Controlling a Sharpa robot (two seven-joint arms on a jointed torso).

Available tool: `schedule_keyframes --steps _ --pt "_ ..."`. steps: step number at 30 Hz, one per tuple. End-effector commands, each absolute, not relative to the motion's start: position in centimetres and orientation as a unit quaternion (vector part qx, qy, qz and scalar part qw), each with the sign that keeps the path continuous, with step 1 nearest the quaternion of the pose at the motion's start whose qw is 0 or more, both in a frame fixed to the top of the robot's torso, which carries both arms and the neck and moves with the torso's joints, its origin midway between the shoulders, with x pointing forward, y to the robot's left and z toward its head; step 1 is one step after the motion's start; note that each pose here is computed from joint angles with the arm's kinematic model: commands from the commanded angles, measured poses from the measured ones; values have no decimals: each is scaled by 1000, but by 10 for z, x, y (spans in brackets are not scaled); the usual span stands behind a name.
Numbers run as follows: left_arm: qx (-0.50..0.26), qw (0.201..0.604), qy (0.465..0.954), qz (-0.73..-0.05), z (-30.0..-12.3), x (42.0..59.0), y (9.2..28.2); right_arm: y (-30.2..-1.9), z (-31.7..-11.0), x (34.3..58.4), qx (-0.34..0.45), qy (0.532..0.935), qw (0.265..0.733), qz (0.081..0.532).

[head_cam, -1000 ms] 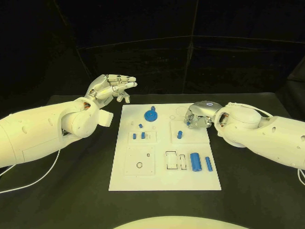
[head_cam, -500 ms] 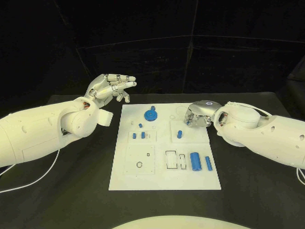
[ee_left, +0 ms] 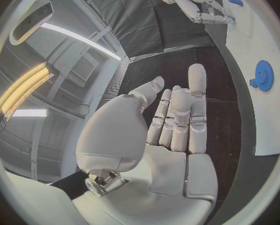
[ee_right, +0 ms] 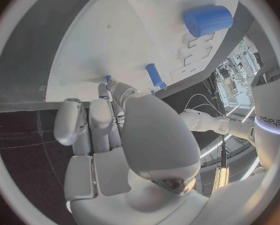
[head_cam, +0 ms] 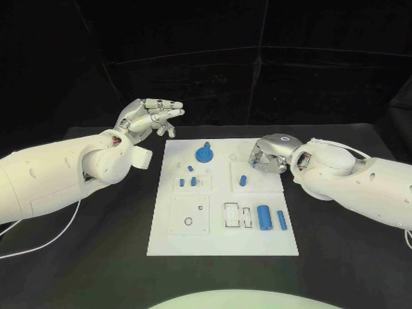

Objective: Assemble the parts on the task board

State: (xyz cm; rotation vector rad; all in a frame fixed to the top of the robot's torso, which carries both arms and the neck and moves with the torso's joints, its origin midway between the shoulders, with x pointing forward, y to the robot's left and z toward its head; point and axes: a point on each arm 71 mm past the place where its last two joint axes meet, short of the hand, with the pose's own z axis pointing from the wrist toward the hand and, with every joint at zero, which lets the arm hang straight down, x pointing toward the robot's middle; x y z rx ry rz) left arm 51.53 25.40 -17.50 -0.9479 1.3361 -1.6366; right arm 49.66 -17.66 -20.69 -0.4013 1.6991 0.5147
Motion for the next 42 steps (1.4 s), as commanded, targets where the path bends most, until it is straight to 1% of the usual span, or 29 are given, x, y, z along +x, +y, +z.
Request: schedule_keyframes --steps 1,10,16,24,30,34,42 --pt "-374 395 527 -653 -174 516 253 -176 -198 495 -160 707 644 244" --pt "-374 395 527 -653 -174 516 254 -181 -191 485 -144 696 654 259" --pt "-375 396 527 -652 -174 516 255 -173 -183 471 -139 685 655 286" --pt "-373 393 527 -655 -174 516 251 -135 -171 443 -158 673 636 343" --pt "-371 390 527 -658 -174 515 246 -101 -168 430 -183 663 620 377" --pt "-370 389 527 -660 -173 515 244 -84 -176 425 -196 665 607 388" --pt "-368 385 527 -663 -173 515 239 -62 -209 417 -213 685 579 387"
